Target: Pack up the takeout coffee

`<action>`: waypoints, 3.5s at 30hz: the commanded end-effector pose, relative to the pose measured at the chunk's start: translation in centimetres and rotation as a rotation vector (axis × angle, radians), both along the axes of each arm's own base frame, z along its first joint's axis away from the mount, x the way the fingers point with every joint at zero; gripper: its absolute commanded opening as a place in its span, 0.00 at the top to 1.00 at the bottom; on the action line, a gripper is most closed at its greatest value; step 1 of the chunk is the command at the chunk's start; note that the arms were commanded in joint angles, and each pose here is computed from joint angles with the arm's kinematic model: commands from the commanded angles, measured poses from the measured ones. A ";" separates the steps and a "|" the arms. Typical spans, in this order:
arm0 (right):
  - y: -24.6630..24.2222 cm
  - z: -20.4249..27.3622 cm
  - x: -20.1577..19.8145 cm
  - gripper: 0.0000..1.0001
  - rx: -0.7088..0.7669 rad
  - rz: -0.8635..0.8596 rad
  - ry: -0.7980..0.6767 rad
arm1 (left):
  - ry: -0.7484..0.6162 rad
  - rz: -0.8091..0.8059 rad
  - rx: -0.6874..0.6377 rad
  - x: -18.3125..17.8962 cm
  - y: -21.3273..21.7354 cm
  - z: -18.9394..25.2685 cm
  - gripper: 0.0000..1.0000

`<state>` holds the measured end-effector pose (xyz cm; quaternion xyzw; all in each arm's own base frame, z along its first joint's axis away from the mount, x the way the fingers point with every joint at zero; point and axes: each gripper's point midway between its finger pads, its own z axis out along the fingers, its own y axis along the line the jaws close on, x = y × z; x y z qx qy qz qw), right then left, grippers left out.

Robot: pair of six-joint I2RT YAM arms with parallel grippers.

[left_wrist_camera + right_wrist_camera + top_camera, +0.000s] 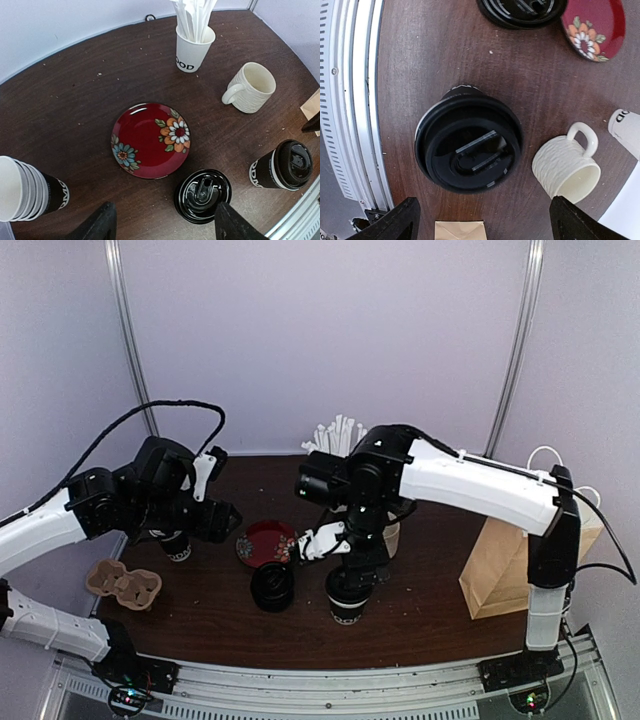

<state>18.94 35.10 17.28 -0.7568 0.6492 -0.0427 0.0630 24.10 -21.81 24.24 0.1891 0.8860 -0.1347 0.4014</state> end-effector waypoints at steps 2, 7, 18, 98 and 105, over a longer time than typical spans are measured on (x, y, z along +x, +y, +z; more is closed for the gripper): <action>-2.3 6.0 1.5 0.07 0.211 -0.123 -0.021 | 0.097 -0.060 -0.156 0.2 -4.3 0.1 0.30; -4.0 7.2 3.4 0.11 0.532 -0.401 0.112 | 0.239 -0.166 -0.279 -0.8 -8.8 -2.0 0.29; -4.7 0.7 1.0 0.26 0.765 -0.787 0.626 | 0.427 -0.292 -0.370 -2.1 -15.4 -6.0 0.28; -3.6 -3.0 2.2 0.31 0.633 -0.714 0.672 | 0.520 -0.390 -0.134 -5.8 -17.1 -13.4 0.48; -3.7 -1.7 2.1 0.23 0.668 -0.713 0.698 | 0.461 -0.402 -0.169 -5.2 -18.7 -10.5 0.43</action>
